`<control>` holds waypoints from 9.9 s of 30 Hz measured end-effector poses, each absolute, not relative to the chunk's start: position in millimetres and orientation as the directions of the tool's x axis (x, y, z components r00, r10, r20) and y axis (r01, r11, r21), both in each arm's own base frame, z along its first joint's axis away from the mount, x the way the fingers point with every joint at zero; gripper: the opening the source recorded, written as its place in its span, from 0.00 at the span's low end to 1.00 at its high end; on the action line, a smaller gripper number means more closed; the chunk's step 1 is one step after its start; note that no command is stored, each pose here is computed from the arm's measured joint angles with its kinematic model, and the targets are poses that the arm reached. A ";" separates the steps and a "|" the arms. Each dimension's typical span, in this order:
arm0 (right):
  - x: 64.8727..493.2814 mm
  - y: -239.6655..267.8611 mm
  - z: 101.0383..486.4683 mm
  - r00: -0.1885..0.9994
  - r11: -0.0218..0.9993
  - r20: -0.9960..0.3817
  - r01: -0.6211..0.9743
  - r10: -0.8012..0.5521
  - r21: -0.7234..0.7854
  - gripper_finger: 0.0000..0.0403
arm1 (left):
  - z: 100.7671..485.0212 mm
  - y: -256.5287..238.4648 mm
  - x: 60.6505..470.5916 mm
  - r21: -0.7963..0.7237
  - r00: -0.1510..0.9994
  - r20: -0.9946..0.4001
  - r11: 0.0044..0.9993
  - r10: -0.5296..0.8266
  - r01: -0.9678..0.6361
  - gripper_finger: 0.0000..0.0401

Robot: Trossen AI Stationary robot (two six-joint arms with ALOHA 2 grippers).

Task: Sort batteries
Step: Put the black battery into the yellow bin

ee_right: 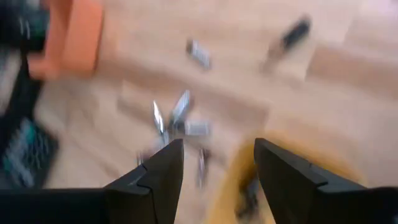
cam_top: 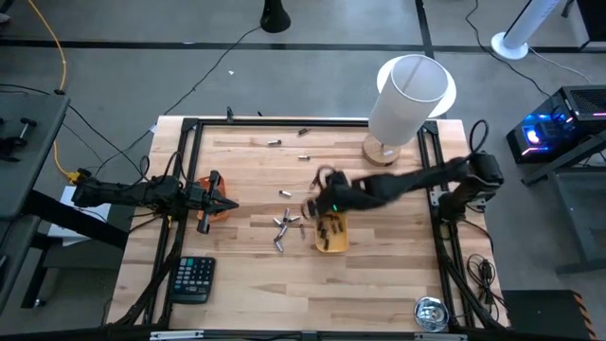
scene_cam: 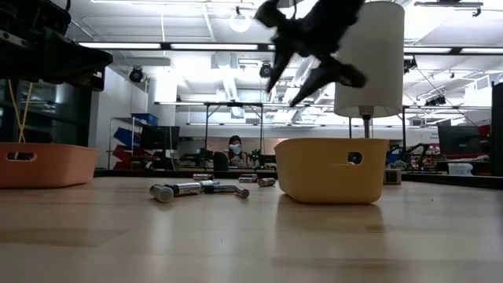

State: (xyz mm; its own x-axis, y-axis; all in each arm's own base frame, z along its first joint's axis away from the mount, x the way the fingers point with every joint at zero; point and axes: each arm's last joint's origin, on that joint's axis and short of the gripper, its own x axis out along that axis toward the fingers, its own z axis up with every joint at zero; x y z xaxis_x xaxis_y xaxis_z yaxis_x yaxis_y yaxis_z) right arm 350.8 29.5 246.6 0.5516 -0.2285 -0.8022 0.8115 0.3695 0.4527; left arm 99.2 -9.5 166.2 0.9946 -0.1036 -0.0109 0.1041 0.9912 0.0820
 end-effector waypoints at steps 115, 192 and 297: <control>435.7 -28.4 236.2 0.702 0.453 -0.651 0.699 -0.288 0.554 0.36 | 166.1 -9.5 99.2 0.082 0.995 -0.011 0.991 -0.104 0.104 0.00; 434.7 -304.0 157.4 0.346 0.123 -0.907 0.938 -0.240 0.325 0.00 | 165.8 -9.6 99.4 0.082 0.994 -0.015 0.991 -0.106 0.107 0.00; 382.8 -290.1 161.9 -0.237 0.443 -0.958 0.850 -0.164 -0.286 0.00 | 165.9 -9.6 99.4 0.082 0.994 -0.014 0.991 -0.104 0.105 0.00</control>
